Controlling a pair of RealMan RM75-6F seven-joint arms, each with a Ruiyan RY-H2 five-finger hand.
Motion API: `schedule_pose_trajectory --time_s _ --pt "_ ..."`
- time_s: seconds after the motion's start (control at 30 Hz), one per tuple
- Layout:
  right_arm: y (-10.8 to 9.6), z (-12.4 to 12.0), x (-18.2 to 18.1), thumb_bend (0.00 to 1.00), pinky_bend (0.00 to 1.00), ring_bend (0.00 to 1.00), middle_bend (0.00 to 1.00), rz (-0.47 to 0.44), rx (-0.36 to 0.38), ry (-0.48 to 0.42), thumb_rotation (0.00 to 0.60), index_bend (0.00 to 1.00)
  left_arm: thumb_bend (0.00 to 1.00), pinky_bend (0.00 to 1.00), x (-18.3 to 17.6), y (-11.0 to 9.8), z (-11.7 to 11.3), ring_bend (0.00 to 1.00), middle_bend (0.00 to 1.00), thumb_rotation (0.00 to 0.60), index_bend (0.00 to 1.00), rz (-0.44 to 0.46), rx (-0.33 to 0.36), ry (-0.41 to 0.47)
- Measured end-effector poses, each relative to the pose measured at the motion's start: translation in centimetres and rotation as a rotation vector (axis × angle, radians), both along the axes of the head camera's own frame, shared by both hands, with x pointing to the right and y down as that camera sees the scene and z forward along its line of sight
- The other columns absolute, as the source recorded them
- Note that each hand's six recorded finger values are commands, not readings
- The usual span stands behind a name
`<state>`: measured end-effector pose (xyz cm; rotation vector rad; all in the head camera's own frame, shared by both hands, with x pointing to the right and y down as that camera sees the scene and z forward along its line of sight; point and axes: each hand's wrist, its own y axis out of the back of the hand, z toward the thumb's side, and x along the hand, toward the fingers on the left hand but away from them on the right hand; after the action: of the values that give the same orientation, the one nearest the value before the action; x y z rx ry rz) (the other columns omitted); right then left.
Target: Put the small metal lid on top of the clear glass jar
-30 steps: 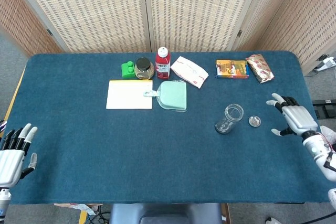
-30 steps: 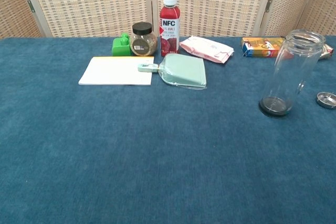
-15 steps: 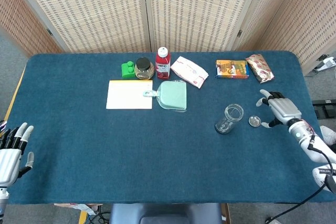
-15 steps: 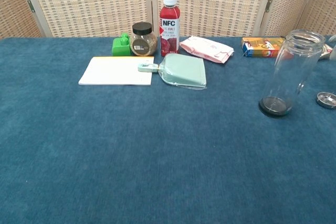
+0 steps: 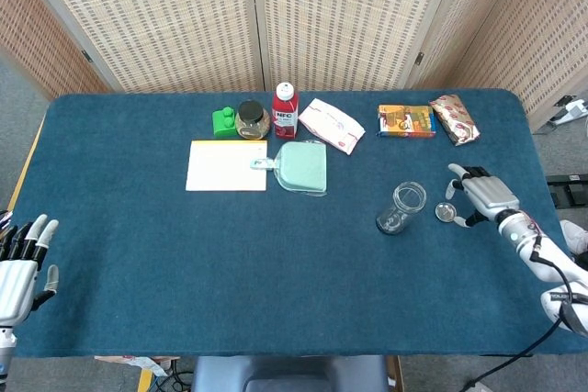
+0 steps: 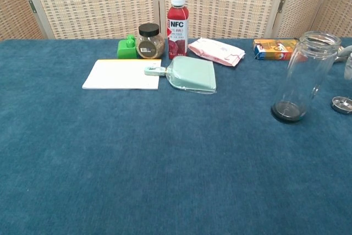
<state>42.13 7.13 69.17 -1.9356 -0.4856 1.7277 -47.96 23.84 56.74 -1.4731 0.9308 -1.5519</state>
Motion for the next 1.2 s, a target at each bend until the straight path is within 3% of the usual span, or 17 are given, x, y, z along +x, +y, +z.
schedule_pose_trajectory --time_s 0.57,1.2 --pt "-0.2 2.9 -0.7 0.30 0.00 0.00 0.00 -0.019 -0.037 0.038 0.600 0.49 0.54 0.00 -0.3 -0.1 -0.5 0.00 0.00 0.600 0.00 -0.011 0.015 0.012" --pt "-0.9 3.9 -0.1 0.30 0.00 0.00 0.00 -0.014 -0.042 0.064 0.600 0.52 0.54 0.00 -0.8 -0.3 -0.4 0.00 0.00 0.600 0.00 -0.020 0.022 -0.004"
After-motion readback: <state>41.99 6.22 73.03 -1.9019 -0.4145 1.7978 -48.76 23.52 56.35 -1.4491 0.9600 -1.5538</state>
